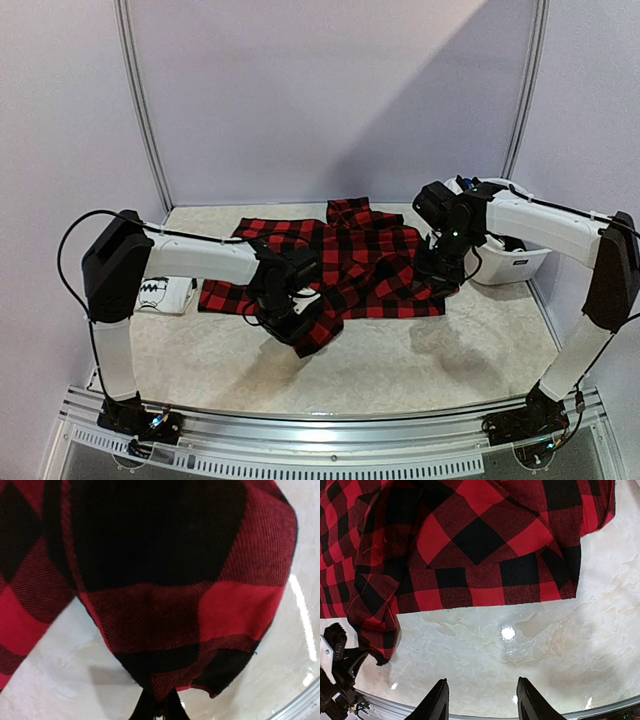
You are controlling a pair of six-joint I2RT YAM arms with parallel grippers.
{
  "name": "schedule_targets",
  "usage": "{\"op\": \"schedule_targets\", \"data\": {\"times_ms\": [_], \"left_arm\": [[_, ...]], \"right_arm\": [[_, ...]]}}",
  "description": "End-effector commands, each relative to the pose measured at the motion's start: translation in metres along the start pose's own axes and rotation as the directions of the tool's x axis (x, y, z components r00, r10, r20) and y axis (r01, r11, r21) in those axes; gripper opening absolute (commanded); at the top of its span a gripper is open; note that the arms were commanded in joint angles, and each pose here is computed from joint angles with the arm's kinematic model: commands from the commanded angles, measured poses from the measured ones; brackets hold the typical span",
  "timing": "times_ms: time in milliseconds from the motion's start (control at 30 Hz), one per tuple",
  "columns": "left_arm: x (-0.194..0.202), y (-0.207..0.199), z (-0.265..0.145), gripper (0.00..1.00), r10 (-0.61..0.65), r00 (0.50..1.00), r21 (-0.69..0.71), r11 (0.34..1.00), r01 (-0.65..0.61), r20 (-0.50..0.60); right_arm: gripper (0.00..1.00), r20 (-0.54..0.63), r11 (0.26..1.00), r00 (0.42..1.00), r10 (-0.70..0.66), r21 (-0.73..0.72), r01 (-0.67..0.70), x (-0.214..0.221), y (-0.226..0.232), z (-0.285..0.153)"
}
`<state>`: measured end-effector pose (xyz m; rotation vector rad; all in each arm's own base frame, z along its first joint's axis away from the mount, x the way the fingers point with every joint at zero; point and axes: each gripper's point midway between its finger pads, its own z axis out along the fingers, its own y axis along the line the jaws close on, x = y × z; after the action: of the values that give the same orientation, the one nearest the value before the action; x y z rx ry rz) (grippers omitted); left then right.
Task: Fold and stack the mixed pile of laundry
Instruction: Adjust the flattened shirt at the center of the board.
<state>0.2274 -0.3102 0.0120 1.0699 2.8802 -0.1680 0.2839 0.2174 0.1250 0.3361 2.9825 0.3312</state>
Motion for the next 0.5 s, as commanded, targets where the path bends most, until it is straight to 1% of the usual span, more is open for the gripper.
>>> {"op": "schedule_targets", "data": {"times_ms": [0, 133, 233, 333, 367, 400, 433, 467], "left_arm": [[-0.022, 0.021, -0.047, 0.0, 0.053, 0.992, -0.17, 0.985, -0.033, 0.117], [-0.037, 0.049, -0.094, 0.0, 0.131, 0.975, -0.364, 0.93, -0.059, 0.178], [-0.046, 0.07, -0.129, 0.0, 0.203, 0.956, -0.52, 0.852, -0.065, 0.212], [-0.055, 0.08, -0.161, 0.0, 0.324, 0.922, -0.675, 0.731, -0.101, 0.213], [-0.057, 0.084, -0.172, 0.0, 0.356, 0.912, -0.733, 0.673, -0.099, 0.203], [-0.057, 0.086, -0.179, 0.0, 0.384, 0.903, -0.77, 0.629, -0.103, 0.193], [-0.057, 0.085, -0.185, 0.0, 0.417, 0.892, -0.803, 0.584, -0.115, 0.175], [-0.055, 0.087, -0.187, 0.0, 0.445, 0.884, -0.841, 0.525, -0.128, 0.143]], "right_arm": [[0.46, 0.03, 1.0, 0.999, 0.01, 0.018, -0.011, 0.0, -0.012, -0.007], [0.45, 0.049, 0.999, 0.999, 0.022, 0.026, -0.024, -0.001, -0.018, -0.009], [0.44, 0.065, 0.999, 0.997, 0.04, 0.031, -0.042, -0.003, -0.024, -0.012], [0.43, 0.086, 0.998, 0.995, 0.059, 0.031, -0.062, -0.005, -0.031, -0.018], [0.43, 0.087, 0.997, 0.994, 0.068, 0.03, -0.071, -0.005, -0.033, -0.018], [0.43, 0.092, 0.997, 0.993, 0.073, 0.026, -0.076, -0.005, -0.035, -0.021], [0.43, 0.112, 0.995, 0.99, 0.081, 0.041, -0.086, -0.007, -0.039, -0.022], [0.42, 0.122, 0.995, 0.989, 0.088, 0.043, -0.094, -0.008, -0.043, -0.023]]}}
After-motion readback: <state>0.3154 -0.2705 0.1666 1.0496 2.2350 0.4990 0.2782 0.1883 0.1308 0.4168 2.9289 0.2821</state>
